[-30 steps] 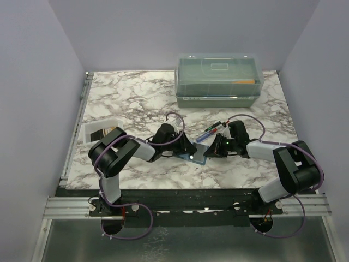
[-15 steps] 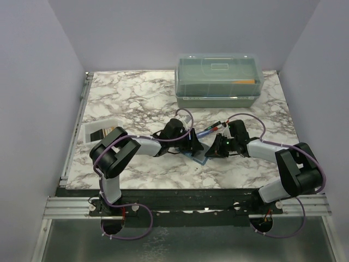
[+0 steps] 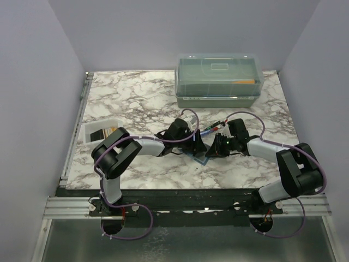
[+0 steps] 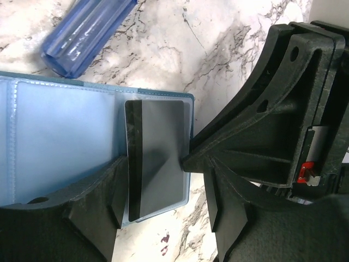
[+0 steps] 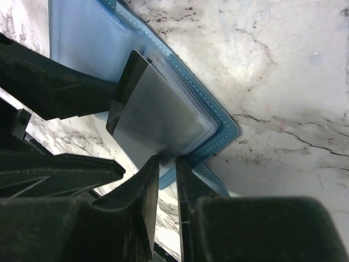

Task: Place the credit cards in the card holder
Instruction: Insert the credit card into the card holder.

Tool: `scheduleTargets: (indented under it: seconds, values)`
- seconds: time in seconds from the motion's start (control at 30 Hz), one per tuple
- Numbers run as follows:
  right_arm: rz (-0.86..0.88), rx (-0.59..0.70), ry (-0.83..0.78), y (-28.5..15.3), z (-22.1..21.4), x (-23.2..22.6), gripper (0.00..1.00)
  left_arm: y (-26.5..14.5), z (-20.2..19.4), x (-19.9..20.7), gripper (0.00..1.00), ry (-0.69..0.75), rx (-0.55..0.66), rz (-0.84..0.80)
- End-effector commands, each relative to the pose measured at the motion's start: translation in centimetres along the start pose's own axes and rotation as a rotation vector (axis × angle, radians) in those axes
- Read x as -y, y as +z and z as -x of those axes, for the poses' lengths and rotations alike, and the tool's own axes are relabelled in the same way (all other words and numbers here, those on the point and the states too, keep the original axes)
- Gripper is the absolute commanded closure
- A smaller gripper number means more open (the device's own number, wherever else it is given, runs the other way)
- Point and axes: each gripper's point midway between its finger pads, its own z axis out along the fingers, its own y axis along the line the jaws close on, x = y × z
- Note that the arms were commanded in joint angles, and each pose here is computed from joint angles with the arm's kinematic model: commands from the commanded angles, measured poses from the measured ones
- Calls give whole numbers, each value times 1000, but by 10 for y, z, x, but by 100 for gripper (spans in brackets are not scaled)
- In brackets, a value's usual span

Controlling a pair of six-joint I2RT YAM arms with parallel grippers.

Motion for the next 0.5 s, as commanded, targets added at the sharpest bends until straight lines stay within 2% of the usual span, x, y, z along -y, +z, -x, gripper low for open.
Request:
scheduleTargets:
  seconds: [0.0,0.13,0.23,0.47]
  values:
    - [-88,46,-22,-3,11,9,77,-4,-56,11,37,-52,-178,-33]
    - [-156,45,24,-6,2,23,72,-25,-37,0,34,-110,-127,-19]
    - [-169,48,35,-7,1,25,66,-35,-26,7,33,-117,-116,-60]
    - [-142,50,18,-4,11,18,62,-30,-16,7,34,-152,-88,-48]
